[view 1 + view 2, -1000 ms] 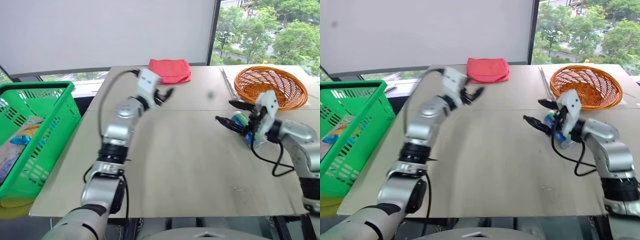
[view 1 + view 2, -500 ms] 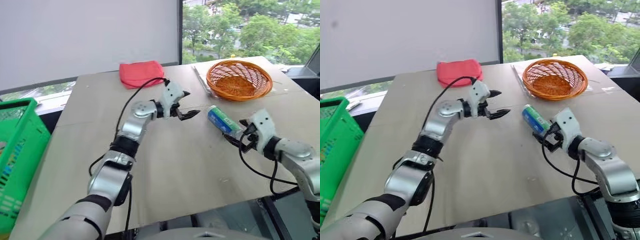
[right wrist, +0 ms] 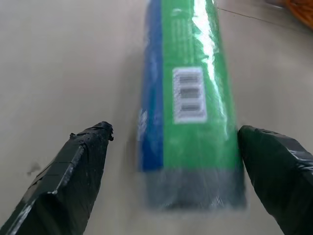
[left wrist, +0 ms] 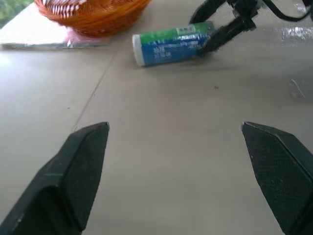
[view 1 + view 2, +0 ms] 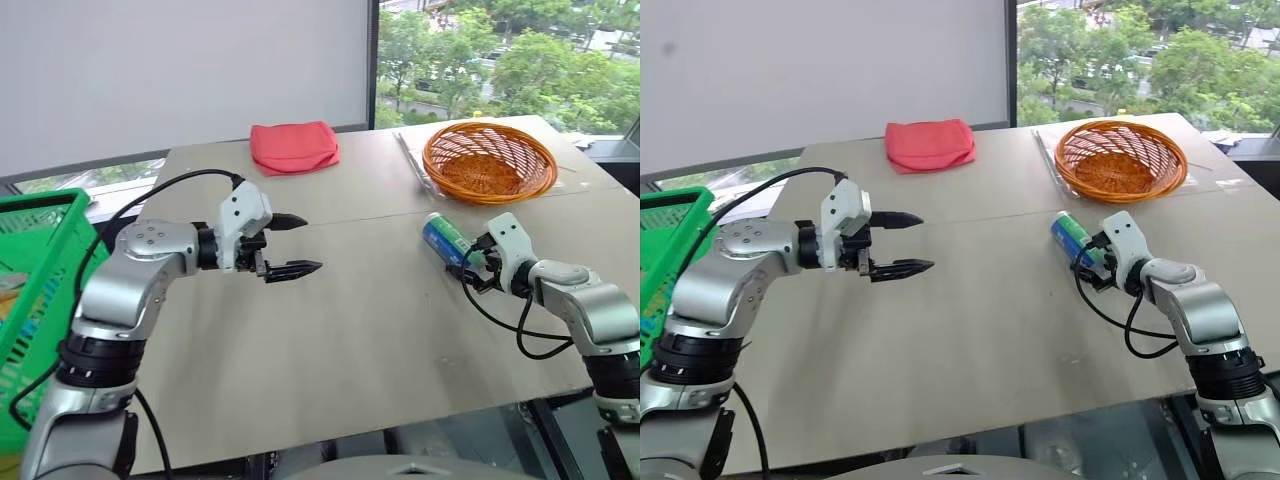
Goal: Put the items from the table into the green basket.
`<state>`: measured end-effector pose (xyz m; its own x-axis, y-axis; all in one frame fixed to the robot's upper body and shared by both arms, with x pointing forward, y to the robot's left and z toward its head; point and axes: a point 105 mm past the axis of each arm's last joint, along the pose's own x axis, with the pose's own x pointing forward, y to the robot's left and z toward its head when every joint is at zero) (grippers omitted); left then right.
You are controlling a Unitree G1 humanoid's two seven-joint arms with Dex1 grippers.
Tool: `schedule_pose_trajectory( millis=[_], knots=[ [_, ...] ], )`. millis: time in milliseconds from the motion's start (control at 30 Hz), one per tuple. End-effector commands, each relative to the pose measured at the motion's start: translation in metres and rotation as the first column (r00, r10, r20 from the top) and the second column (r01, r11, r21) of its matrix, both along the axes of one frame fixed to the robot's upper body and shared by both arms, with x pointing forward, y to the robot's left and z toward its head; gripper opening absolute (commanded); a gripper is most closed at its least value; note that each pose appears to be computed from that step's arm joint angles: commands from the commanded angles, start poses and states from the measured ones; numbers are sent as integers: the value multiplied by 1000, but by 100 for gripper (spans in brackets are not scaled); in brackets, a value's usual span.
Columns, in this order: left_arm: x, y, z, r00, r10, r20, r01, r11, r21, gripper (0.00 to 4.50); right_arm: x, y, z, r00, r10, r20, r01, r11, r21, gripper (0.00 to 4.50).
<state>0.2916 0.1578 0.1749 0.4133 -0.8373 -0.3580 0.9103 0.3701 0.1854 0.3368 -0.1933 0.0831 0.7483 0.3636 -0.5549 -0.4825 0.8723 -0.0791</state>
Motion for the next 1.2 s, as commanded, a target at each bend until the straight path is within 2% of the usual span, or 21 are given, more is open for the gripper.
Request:
schedule_pose_trajectory(
  millis=[33, 100, 167, 300, 400, 533, 800, 1000, 1200],
  knots=[
    [-5, 2, 16, 999, 28, 44, -27, 1000, -9, 450, 6, 1, 4, 1000, 27, -5, -27, 1000, -8, 324],
    [-6, 3, 17, 998, 38, 45, -38, 999, -9, 450, 7, 1, 5, 999, 33, -8, -33, 999, -6, 229],
    [-6, 3, 16, 998, 49, 43, -48, 999, -9, 450, 8, 2, 5, 999, 37, -10, -37, 999, -2, 184],
    [-8, -4, 12, 998, 63, 6, -62, 997, -55, 450, 9, 6, 7, 997, 73, -3, -73, 997, 4, 180],
    [1, -12, 18, 992, 124, -28, -127, 961, -245, 450, 11, 25, 29, 983, 151, 100, -160, 983, 88, 180],
    [18, -21, 14, 964, 210, -164, -264, 838, -477, 450, 2, 59, 64, 937, 259, 235, -313, 920, 236, 180],
    [18, -38, -10, 913, 168, -371, -383, 666, -641, 450, -18, 108, 114, 864, 332, 378, -481, 768, 424, 180],
    [12, -51, 22, 924, -6, -383, -341, 440, -831, 450, -38, 131, 131, 825, 402, 398, -564, 647, 513, 180],
    [7, -56, 43, 934, -101, -342, -292, 337, -895, 450, -54, 139, 130, 788, 483, 381, -614, 578, 537, 180]
  ],
)
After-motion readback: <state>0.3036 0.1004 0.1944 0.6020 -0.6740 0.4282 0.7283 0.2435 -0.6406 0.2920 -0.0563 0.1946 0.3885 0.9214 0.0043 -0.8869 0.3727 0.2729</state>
